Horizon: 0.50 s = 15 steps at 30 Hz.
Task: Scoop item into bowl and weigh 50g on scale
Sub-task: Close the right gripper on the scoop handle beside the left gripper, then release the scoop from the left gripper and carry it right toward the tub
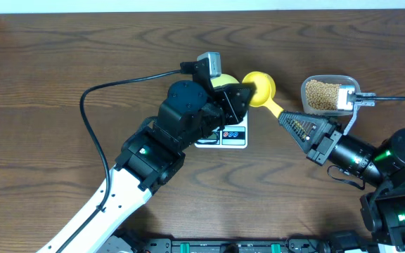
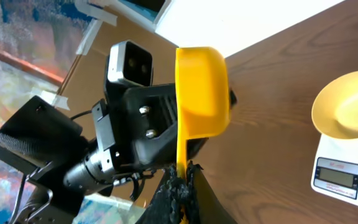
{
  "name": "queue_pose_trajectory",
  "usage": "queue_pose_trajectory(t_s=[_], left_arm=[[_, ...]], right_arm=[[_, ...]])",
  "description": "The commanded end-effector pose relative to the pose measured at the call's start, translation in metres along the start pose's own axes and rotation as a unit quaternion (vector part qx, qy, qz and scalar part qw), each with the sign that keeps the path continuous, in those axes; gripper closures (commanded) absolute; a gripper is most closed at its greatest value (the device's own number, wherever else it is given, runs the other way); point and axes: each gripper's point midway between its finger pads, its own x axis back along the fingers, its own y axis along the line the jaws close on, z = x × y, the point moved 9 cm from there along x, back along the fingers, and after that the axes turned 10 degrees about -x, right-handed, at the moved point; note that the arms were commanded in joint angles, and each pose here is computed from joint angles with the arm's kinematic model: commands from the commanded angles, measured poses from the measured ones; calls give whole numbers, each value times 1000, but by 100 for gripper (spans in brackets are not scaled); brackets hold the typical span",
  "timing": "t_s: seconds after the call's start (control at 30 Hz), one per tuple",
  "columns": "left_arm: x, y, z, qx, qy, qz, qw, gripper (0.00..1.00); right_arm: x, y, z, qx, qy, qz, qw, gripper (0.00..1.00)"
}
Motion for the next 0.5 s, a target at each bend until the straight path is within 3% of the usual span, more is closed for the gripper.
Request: queue_pose_trajectory(t_s=[0.0, 0.13, 0.47], left_arm=[[2, 0, -1, -5, -2, -6, 1000, 39], [2, 0, 0, -5, 0, -8, 1000, 23], [2, 3, 2, -21, 7, -15, 1000, 20]], right_arm=[[1, 4, -5, 35, -28, 9, 999, 99], [2, -5, -10, 56, -65, 50, 995, 99], [7, -22, -20, 123, -129, 141, 974, 99]])
